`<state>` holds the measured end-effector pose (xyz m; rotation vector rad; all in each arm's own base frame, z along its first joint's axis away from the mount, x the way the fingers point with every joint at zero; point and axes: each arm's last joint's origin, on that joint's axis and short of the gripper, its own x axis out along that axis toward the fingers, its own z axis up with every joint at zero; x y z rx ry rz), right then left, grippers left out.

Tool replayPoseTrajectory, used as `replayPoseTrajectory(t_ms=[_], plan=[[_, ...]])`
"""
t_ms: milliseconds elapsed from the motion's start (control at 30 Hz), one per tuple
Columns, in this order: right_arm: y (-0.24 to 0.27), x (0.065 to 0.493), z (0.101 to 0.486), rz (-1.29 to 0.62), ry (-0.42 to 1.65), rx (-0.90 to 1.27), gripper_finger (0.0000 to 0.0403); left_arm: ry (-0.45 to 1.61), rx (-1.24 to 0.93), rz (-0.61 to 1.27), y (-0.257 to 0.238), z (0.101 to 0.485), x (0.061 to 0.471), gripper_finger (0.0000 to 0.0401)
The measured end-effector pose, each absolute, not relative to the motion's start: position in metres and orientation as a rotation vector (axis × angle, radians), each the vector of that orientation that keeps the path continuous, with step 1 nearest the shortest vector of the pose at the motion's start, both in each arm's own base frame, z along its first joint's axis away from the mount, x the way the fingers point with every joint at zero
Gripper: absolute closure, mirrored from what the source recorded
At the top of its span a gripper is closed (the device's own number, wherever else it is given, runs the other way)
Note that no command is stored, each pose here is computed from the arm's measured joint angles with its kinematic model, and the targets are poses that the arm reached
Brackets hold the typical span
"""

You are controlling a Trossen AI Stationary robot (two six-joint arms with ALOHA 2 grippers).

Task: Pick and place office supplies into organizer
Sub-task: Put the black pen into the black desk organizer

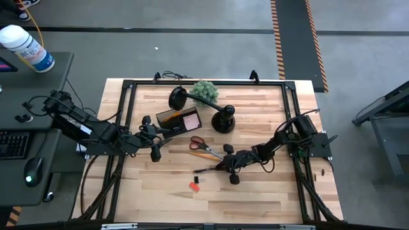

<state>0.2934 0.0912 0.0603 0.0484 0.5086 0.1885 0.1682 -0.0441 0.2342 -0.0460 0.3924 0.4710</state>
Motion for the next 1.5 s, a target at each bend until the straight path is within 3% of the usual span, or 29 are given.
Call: replayPoseTrajectory(t_ms=[400,900,1500], plan=[[0.086,0.296,0.068,0.179,0.477,-0.009,0.0378,0.392,-0.046,0.471,-0.044,0.234,0.168,0.0222],[0.076,0.298,0.116,0.097,0.322,-0.156,0.0378,0.368,-0.039,0.515,-0.043,0.236,0.168,0.0222],[0.067,0.296,0.183,-0.131,-0.044,-0.400,0.0378,0.183,0.068,0.527,-0.045,0.260,0.177,0.0222]])
